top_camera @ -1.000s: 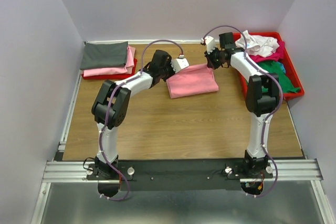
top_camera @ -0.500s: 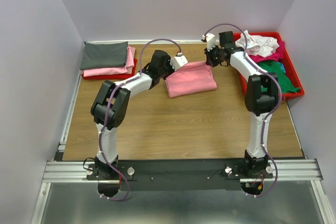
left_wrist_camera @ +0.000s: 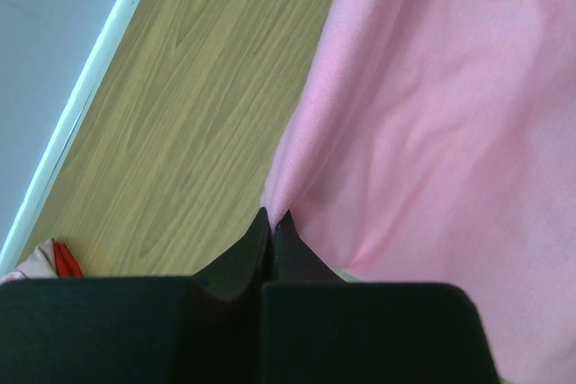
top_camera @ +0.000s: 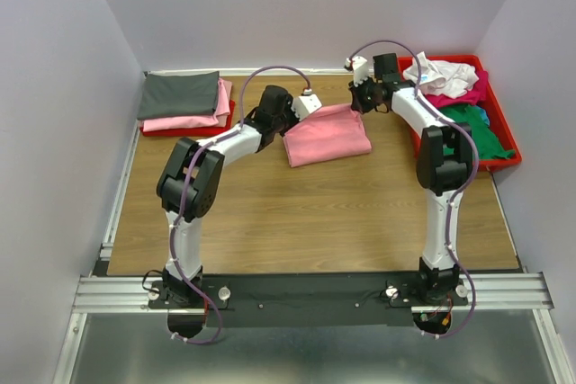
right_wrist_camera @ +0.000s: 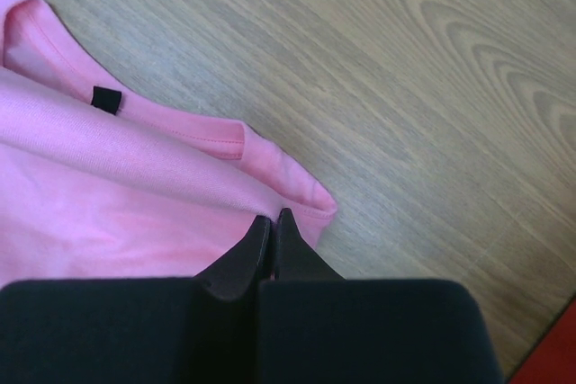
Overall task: Fold and stack the t-shirts
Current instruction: Fold the tshirt, then neatly place the folded tshirt to the corner
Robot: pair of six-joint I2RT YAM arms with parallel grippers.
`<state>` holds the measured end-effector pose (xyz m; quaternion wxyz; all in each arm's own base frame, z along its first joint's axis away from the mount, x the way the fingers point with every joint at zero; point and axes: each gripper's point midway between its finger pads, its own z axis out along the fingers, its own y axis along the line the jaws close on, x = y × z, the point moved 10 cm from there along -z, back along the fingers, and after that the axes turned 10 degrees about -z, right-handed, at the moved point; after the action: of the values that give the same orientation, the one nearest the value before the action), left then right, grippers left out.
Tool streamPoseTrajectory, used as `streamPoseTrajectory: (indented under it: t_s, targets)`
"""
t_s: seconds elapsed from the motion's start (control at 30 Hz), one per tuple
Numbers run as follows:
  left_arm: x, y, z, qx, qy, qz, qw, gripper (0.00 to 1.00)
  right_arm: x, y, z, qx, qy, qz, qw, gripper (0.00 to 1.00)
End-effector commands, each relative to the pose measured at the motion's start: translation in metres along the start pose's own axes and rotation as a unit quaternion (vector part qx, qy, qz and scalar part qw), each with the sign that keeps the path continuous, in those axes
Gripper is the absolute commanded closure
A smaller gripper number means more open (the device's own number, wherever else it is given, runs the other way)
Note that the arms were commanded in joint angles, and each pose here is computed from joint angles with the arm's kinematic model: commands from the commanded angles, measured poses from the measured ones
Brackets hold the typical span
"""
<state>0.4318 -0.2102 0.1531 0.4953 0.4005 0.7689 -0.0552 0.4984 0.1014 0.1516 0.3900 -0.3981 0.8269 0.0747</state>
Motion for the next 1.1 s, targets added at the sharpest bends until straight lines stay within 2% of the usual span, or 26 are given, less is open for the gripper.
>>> streamPoseTrajectory:
  t_s: [0.0,0.03,0.07,0.1,0.17,0.2,0.23,0.27,0.3,0.33,0.37,0.4,0.43,0.5,0.57,0.6,0.63,0.67,0.73,0.77,0.8,0.83,0.87,0.93,1.0,1.07]
  targets:
    - [0.002,0.010,0.005,-0.032,0.015,-0.014,0.999,1.00,-0.004,-0.009,0.007,0.028,-0.001,0.004,1.000,0.98]
    - [0.001,0.011,0.006,-0.041,0.018,-0.019,0.999,1.00,-0.003,-0.009,0.007,0.030,0.001,0.005,1.000,0.98]
    - [0.006,0.012,0.011,-0.055,0.033,-0.028,0.998,0.92,-0.004,-0.010,0.008,0.033,0.000,0.007,0.999,0.98]
    - [-0.004,0.017,0.013,-0.067,0.025,-0.049,0.996,0.74,-0.005,-0.011,0.009,0.038,0.000,0.011,0.999,0.98]
    - [-0.004,0.017,0.020,-0.075,0.035,-0.077,0.994,0.64,-0.007,-0.014,0.010,0.053,0.001,0.019,0.998,0.93]
    - [-0.016,0.023,0.020,-0.085,0.021,-0.087,0.992,0.28,-0.010,-0.016,0.009,0.063,-0.002,0.024,0.998,0.86]
    - [-0.019,0.024,0.021,-0.089,0.017,-0.093,0.992,0.14,-0.012,-0.016,0.010,0.072,-0.002,0.035,0.997,0.73]
    - [-0.029,0.030,0.019,-0.111,0.009,-0.109,0.988,0.07,-0.012,-0.018,0.009,0.091,0.003,0.039,0.995,0.45]
    - [-0.033,0.034,0.017,-0.125,0.004,-0.116,0.985,0.07,-0.014,-0.019,0.007,0.098,0.000,0.044,0.994,0.35]
    - [-0.045,0.044,0.007,-0.163,-0.005,-0.127,0.978,0.06,-0.015,-0.021,0.005,0.112,-0.002,0.051,0.992,0.21]
    - [-0.051,0.049,-0.001,-0.186,-0.010,-0.138,0.973,0.06,-0.015,-0.020,0.002,0.117,0.000,0.058,0.991,0.15]
    - [-0.054,0.052,-0.009,-0.208,-0.016,-0.162,0.965,0.06,-0.022,-0.023,-0.005,0.132,-0.014,0.061,0.989,0.00]
    - [-0.067,0.064,-0.030,-0.254,-0.034,-0.179,0.950,0.03,-0.022,-0.023,-0.008,0.141,-0.014,0.066,0.988,0.00]
    - [-0.069,0.070,-0.048,-0.276,-0.048,-0.213,0.936,0.02,-0.027,-0.025,-0.015,0.150,-0.024,0.070,0.986,0.00]
    - [-0.071,0.076,-0.072,-0.251,-0.075,-0.264,0.928,0.02,-0.031,-0.022,-0.026,0.146,-0.034,0.075,0.986,0.00]
    - [-0.068,0.076,-0.078,-0.220,-0.082,-0.279,0.931,0.02,-0.030,-0.021,-0.032,0.143,-0.037,0.078,0.986,0.00]
    - [-0.063,0.076,-0.083,-0.185,-0.086,-0.291,0.935,0.02,-0.030,-0.019,-0.037,0.137,-0.040,0.079,0.987,0.00]
    - [-0.063,0.074,-0.092,-0.109,-0.108,-0.341,0.927,0.02,-0.038,-0.016,-0.054,0.117,-0.064,0.075,0.988,0.00]
    - [-0.040,0.054,-0.091,-0.002,-0.086,-0.386,0.919,0.02,-0.022,-0.001,-0.061,0.068,-0.063,0.069,0.993,0.00]
    - [-0.033,0.048,-0.091,0.019,-0.077,-0.405,0.911,0.03,-0.020,0.007,-0.069,0.034,-0.079,0.065,0.994,0.00]
    - [-0.017,0.034,-0.088,0.038,-0.052,-0.443,0.894,0.04,-0.027,0.013,-0.089,0.028,-0.099,0.056,0.993,0.00]
    - [-0.009,0.025,-0.087,0.062,-0.042,-0.455,0.887,0.06,-0.014,0.024,-0.092,0.008,-0.092,0.060,0.994,0.00]
    - [0.002,0.008,-0.084,0.103,-0.038,-0.488,0.866,0.07,-0.020,0.031,-0.110,-0.008,-0.114,0.051,0.992,0.00]
    - [0.007,-0.006,-0.079,0.134,-0.035,-0.509,0.850,0.07,-0.005,0.048,-0.120,-0.038,-0.114,0.054,0.991,0.00]
    - [0.019,-0.019,-0.065,0.147,-0.005,-0.540,0.829,0.08,-0.002,0.059,-0.140,-0.036,-0.124,0.047,0.990,0.00]
    - [0.028,-0.027,-0.048,0.147,0.016,-0.557,0.818,0.08,0.016,0.073,-0.144,-0.048,-0.113,0.051,0.991,0.00]
